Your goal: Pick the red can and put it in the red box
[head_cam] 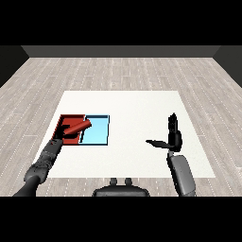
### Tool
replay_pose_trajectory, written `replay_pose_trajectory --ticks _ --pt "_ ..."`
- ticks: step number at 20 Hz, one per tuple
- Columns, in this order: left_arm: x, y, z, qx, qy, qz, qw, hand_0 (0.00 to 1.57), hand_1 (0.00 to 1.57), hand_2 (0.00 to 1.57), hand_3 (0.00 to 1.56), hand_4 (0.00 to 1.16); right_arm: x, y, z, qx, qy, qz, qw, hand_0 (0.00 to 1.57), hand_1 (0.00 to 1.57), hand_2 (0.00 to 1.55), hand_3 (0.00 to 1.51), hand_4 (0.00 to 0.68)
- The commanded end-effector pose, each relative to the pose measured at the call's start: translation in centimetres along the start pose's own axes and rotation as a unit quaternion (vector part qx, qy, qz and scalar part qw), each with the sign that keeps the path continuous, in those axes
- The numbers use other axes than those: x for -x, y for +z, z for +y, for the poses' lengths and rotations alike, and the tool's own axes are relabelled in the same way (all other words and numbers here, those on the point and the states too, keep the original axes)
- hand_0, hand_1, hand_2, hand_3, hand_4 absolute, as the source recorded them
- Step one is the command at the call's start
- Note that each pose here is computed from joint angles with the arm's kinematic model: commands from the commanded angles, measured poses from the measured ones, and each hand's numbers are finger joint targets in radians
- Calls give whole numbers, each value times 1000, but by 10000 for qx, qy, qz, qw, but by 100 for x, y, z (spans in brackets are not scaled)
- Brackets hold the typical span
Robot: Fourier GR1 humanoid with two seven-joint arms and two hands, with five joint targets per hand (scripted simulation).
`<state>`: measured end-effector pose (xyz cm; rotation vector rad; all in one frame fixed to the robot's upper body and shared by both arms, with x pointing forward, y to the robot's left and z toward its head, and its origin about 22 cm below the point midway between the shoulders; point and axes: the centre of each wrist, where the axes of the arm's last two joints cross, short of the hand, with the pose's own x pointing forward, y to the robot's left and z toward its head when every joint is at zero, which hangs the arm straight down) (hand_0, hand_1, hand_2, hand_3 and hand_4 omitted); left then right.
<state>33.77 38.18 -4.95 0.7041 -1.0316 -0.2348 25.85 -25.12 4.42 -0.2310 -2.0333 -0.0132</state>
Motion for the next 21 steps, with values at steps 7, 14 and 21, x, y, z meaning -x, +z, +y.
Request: replay_pose_trajectory --ticks 7,14,21 --pt "-266 -135 460 -501 132 181 9985 0 0 0 0 0 -31 130 135 -66 -270 -80 9996 0 0 0 0 0" --pt "-620 -137 373 -1308 2698 -2489 9210 0 0 0 0 0 -101 24 59 -112 -654 -211 9976 0 0 0 0 0" --pt "-1062 137 -512 -114 4050 -3992 8225 0 0 0 0 0 7 169 128 -588 -1248 -19 9904 0 0 0 0 0"
